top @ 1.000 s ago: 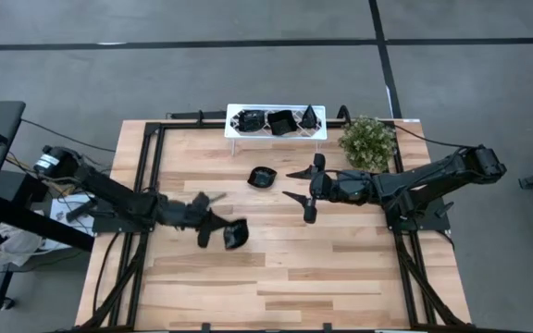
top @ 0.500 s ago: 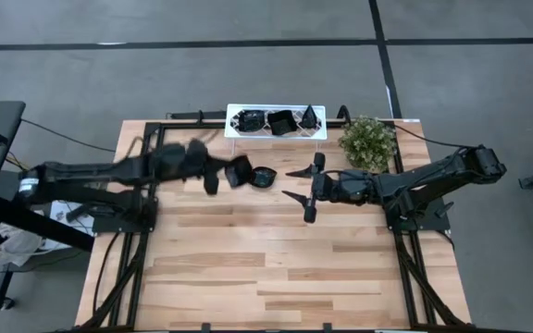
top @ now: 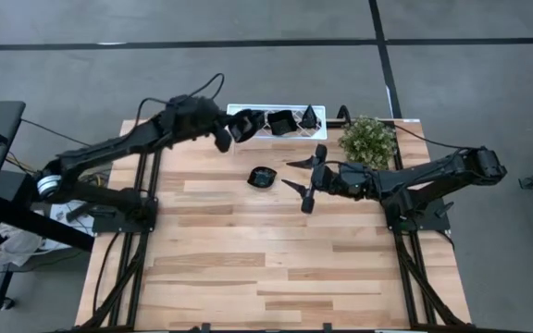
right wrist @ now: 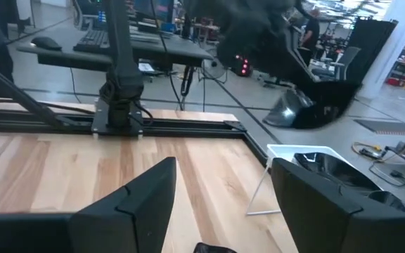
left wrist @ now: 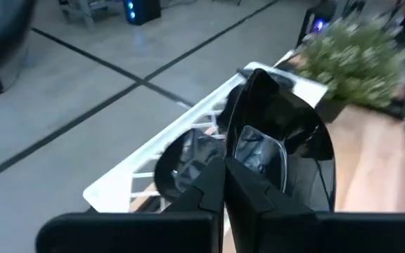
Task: Pick & Place Mini shaped plates
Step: Stack the bottom leaf-shaped plate on top of the leaf-shaped plates on the shelf
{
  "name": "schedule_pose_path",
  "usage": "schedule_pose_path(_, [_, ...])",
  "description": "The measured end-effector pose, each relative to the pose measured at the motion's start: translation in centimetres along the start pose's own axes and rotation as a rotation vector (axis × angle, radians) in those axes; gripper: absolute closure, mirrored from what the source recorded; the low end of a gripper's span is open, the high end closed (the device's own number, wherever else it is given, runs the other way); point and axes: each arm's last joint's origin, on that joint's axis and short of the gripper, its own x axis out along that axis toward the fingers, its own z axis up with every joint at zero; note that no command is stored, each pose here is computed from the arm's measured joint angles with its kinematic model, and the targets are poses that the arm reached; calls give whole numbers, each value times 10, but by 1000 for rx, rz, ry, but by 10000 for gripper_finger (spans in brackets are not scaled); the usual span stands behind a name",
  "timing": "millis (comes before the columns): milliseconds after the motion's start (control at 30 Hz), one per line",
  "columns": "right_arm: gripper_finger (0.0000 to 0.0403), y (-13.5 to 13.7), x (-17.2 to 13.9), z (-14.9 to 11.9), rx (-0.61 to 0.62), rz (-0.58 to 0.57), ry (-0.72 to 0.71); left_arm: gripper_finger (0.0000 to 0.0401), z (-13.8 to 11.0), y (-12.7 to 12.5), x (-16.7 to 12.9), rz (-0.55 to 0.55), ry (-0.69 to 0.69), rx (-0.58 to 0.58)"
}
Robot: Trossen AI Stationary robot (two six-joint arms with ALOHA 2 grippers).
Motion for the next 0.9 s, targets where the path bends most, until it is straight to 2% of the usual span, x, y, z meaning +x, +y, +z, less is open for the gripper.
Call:
schedule_pose_path(200, [173,-1,0,-1,-1,-3,4,394,6,15,27,45,40,91])
schedule_pose_path(333, [173,-3,1,-1,-1,-10,7,394,11,30,40,84,50,80])
schedule_pose_path(433, [173,-3,1,-1,-2,-10,9,394,12,35,47,96,54,118])
schedule_pose_path(700, [173,-3,1,-1,1,-10,10,394,3,34,66,86,81,165])
schedule_pose_path(900, [173,-2,1,-2,-1,-8,15,393,4,34,68,88,66,164])
